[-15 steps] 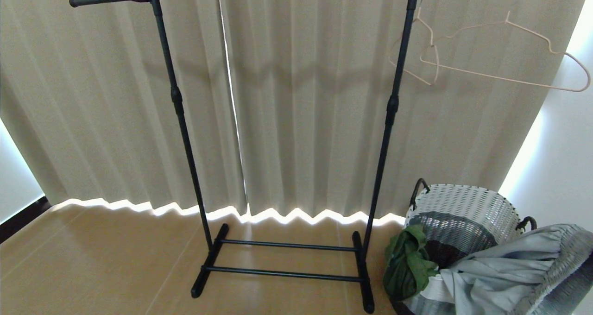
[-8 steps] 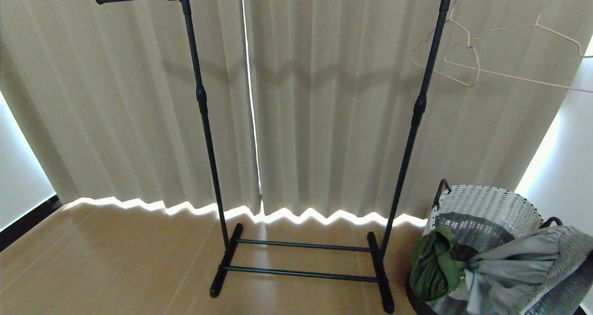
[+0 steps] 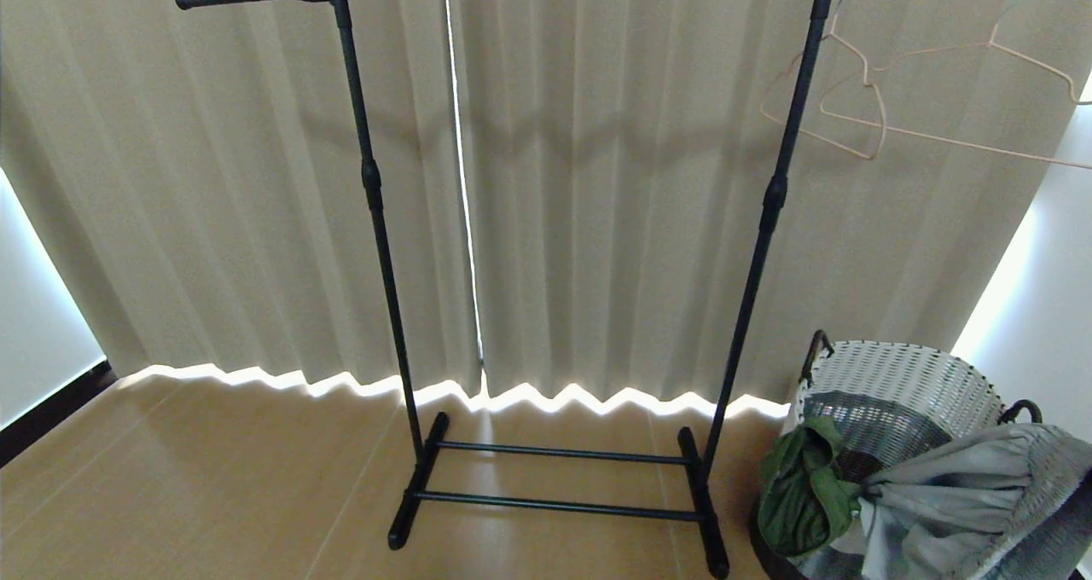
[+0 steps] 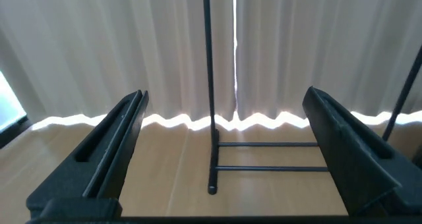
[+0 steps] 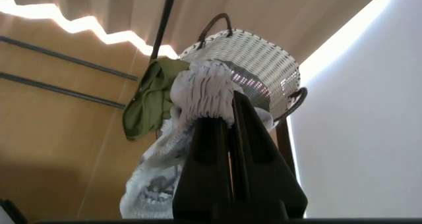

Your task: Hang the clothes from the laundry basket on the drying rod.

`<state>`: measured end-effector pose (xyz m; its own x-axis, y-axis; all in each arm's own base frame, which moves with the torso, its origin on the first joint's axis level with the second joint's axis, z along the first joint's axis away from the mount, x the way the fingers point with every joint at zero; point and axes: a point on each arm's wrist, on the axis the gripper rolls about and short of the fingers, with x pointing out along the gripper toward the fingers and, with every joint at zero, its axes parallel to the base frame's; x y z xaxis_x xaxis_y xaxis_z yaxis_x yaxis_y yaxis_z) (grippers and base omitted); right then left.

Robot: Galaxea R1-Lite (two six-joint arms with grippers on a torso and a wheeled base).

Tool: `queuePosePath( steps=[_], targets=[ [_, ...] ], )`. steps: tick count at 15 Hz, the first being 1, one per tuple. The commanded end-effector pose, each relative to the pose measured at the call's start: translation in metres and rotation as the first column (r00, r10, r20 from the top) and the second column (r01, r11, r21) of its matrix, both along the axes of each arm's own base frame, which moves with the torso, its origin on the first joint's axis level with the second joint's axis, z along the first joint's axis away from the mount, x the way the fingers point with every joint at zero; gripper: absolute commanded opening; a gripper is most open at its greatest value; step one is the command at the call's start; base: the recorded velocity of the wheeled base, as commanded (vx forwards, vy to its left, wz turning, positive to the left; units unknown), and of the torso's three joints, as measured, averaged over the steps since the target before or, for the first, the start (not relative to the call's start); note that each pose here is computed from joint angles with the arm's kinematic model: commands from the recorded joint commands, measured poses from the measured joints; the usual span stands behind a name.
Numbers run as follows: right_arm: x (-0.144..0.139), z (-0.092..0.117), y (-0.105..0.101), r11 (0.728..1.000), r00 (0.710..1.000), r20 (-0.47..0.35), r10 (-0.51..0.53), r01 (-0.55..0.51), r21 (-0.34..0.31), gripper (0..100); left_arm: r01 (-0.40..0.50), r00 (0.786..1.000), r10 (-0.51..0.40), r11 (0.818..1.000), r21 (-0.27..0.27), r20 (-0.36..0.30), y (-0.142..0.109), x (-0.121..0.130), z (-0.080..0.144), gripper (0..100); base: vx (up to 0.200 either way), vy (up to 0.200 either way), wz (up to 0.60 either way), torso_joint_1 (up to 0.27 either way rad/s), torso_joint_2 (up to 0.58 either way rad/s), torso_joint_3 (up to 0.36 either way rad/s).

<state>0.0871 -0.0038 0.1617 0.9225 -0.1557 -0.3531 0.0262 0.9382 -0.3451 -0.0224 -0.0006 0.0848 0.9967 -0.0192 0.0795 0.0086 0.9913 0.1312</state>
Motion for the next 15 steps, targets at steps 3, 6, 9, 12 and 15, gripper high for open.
queuePosePath(
  steps=[3, 6, 9, 12, 15],
  targets=[
    [-0.003, 0.012, 0.001, 1.000, 1.000, 0.007, 0.015, -0.015, 0.004, 0, 0.060, 0.998, -0.060, 0.998, 0.024, 0.002, -0.001, 0.000, 0.000, 100, 0.000, 0.000, 0.00, 0.000, 0.00, 0.000],
    [-0.003, 0.023, 0.002, 0.999, 0.999, 0.015, 0.040, -0.040, 0.013, 0, 0.116, 0.993, -0.117, 0.992, 0.045, 0.026, -0.003, 0.000, 0.003, 100, 0.000, 0.000, 0.00, 0.000, 0.00, 0.000],
    [-0.003, 0.034, 0.004, 0.997, 0.997, 0.052, 0.062, -0.065, 0.048, 0, 0.260, 0.963, -0.259, 0.966, -0.002, 0.073, -0.005, -0.006, 0.027, 100, 0.000, 0.000, 0.00, 0.000, 0.00, 0.000],
    [-0.006, 0.055, 0.019, 0.945, 0.981, 0.080, 0.174, -0.189, 0.266, 0, 0.408, 0.912, -0.408, 0.913, -0.029, -0.028, -0.008, 0.011, 0.060, 100, 0.000, 0.000, 0.00, 0.000, 0.00, 0.000],
    [-0.011, 0.083, 0.030, 0.882, 0.951, 0.122, 0.283, -0.308, 0.357, 0, 0.537, 0.830, -0.541, 0.841, -0.068, -0.137, -0.012, 0.046, 0.091, 100, 0.000, 0.000, 0.00, 0.000, 0.00, 0.000]
  ],
)
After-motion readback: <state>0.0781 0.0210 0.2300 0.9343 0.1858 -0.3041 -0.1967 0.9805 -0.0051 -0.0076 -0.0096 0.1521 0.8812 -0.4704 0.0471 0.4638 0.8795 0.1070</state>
